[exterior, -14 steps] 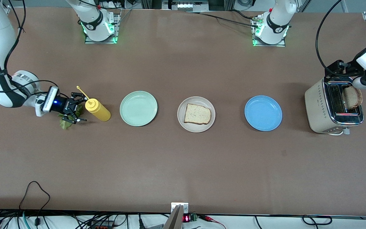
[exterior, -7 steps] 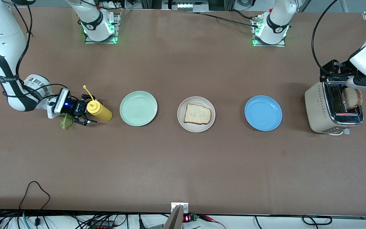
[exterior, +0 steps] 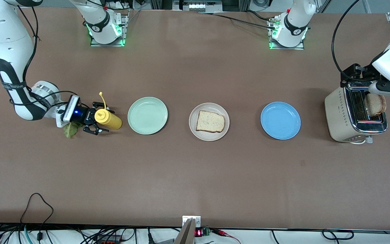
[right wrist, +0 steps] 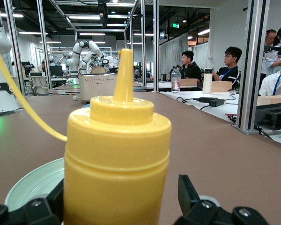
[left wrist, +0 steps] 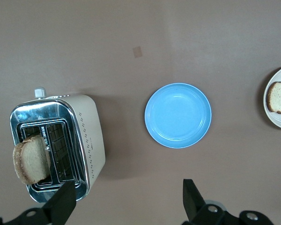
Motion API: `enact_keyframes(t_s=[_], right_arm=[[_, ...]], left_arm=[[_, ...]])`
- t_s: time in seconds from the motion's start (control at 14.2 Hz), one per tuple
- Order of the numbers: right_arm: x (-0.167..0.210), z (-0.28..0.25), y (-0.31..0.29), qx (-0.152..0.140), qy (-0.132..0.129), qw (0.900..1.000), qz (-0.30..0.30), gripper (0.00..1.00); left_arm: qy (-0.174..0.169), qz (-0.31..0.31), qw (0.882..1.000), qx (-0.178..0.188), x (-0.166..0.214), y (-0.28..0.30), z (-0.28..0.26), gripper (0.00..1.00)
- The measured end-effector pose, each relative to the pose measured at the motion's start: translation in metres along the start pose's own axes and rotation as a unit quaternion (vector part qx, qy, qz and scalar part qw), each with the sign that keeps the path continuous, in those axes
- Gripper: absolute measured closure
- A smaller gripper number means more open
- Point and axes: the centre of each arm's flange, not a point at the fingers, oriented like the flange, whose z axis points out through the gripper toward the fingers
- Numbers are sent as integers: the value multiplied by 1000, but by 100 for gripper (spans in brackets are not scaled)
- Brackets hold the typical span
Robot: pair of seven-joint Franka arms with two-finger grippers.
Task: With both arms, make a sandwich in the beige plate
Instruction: 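Grasp the yellow bottle with the right gripper while the left gripper returns, then carry the yellow bottle with the right gripper over the bread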
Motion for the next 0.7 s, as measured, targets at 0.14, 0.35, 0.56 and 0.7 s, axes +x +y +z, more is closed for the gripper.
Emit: enact_keyframes(t_s=[0.14, 0.35, 0.56, 0.7], right_arm=[[1, 3, 0, -1, 1, 1000, 0, 35], [2, 3, 3, -1, 0, 1000, -3, 43], [17, 7, 21, -2, -7, 1000, -15, 51], [41, 15, 40, -2, -24, 1000, -15, 51]], left_arm=[[0, -1, 1000, 0, 0, 0, 0, 0], [0, -1, 1000, 0, 0, 0, 0, 0], [-1, -1, 1000, 0, 0, 0, 0, 0], [-1, -1, 1000, 0, 0, 0, 0, 0]])
